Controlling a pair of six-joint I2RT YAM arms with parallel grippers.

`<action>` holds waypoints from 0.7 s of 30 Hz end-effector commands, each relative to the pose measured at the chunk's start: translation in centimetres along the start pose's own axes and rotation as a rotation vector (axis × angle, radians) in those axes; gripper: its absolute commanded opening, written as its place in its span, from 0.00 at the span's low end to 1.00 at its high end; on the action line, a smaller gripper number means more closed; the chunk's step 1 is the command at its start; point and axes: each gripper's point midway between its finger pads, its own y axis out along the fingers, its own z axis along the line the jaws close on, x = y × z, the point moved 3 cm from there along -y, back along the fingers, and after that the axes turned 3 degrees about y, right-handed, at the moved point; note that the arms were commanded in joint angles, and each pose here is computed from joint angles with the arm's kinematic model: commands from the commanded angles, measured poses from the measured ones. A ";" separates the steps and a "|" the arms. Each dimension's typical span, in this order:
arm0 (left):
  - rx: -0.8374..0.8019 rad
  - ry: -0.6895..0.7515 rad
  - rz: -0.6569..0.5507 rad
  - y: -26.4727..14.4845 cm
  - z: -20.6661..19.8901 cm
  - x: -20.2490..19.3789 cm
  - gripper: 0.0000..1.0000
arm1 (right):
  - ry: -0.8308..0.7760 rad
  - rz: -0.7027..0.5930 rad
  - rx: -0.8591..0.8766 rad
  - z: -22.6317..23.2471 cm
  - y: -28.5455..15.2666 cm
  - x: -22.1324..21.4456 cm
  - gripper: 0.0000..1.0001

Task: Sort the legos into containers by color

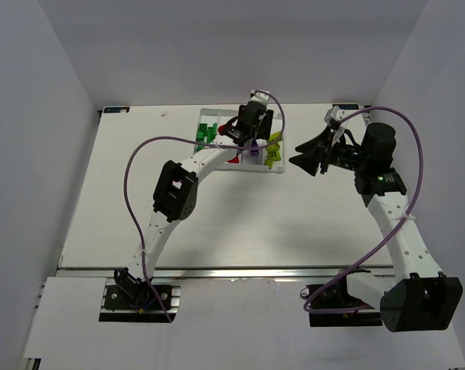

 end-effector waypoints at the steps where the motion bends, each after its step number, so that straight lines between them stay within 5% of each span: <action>1: -0.010 -0.011 -0.150 -1.0 -0.2 5.0 0.41 | -0.018 -0.026 0.028 0.6 -0.4 0.6 0.52; 16: 0.022 -0.026 -0.121 1.8 0.6 2.2 0.51 | -0.021 -0.051 0.039 0.4 -1.0 1.2 0.53; 21: 0.030 -0.024 -0.104 2.0 0.7 1.7 0.63 | -0.018 -0.051 0.038 0.4 -1.2 1.0 0.53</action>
